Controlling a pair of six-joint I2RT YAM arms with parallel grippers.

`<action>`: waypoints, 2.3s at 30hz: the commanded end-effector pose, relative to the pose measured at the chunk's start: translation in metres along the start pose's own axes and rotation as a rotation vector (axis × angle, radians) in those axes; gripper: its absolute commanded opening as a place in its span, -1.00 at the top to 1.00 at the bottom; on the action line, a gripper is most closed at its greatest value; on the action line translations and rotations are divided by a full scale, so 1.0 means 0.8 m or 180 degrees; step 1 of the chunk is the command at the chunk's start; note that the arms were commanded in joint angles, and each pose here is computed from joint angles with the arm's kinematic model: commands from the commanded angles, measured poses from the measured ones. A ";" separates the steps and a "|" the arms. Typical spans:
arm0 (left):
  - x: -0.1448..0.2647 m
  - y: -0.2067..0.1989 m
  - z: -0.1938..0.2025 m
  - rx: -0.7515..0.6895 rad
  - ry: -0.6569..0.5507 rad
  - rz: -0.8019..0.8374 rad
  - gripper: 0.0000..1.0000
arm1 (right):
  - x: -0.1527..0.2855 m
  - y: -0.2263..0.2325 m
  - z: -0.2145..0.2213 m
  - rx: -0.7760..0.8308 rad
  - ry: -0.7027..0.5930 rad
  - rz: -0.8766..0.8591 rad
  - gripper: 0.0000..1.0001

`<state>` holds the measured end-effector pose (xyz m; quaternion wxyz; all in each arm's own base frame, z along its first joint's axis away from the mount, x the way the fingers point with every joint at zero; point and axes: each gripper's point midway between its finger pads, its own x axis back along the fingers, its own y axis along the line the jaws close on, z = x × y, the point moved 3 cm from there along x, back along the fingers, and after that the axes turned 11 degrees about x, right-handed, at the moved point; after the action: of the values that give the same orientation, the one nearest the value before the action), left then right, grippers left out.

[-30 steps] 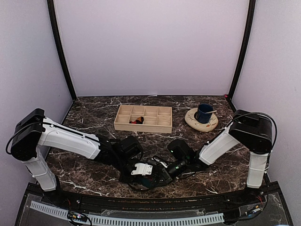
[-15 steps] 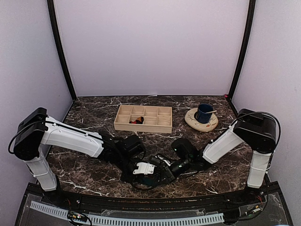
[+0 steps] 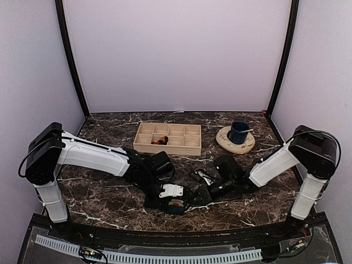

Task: Roll the socks
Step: Roll the sock at the center of the board.

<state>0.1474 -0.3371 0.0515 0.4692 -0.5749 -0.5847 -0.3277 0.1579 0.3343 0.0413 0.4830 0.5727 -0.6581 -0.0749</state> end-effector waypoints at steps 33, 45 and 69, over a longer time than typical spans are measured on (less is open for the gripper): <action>0.007 0.000 -0.015 0.1216 0.0273 0.1787 0.87 | 0.011 0.089 0.012 0.2496 -0.0176 0.1392 0.35; 0.005 0.007 -0.014 0.1269 0.0260 0.1832 0.87 | -0.030 0.087 0.010 0.2967 0.0249 0.1436 0.26; 0.003 0.007 -0.014 0.1285 0.0253 0.1919 0.87 | -0.052 0.059 0.024 0.3066 0.0588 0.1584 0.69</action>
<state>0.1547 -0.3447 0.0516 0.6744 -0.5956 -0.4292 -0.0796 0.1081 0.3748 0.0467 0.2196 0.5645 -0.6927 0.3916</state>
